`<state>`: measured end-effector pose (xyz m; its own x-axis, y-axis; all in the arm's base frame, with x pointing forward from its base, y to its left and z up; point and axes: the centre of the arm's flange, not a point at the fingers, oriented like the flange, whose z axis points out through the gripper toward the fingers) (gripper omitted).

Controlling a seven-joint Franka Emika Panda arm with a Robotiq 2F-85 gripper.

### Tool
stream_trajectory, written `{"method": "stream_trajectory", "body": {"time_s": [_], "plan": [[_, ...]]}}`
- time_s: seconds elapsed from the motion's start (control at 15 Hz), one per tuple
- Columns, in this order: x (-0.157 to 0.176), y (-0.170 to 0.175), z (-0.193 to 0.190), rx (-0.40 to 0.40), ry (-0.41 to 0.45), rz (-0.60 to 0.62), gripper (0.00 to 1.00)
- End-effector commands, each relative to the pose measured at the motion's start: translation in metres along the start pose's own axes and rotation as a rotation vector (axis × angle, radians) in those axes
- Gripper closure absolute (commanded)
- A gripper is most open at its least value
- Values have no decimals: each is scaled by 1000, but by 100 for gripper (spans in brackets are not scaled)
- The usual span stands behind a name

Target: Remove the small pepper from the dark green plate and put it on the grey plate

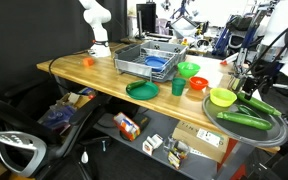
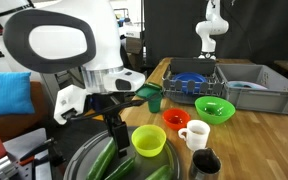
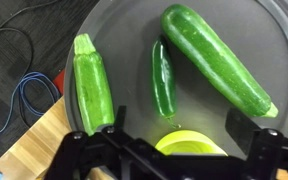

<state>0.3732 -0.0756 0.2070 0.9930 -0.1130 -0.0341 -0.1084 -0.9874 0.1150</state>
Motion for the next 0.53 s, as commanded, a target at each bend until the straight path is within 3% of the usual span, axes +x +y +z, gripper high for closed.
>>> {"method": "stream_trajectory", "body": {"time_s": [0.0, 0.47], "plan": [[0, -1, -2, 2, 1, -3, 0], [0, 0, -2, 2, -1, -3, 0]]}}
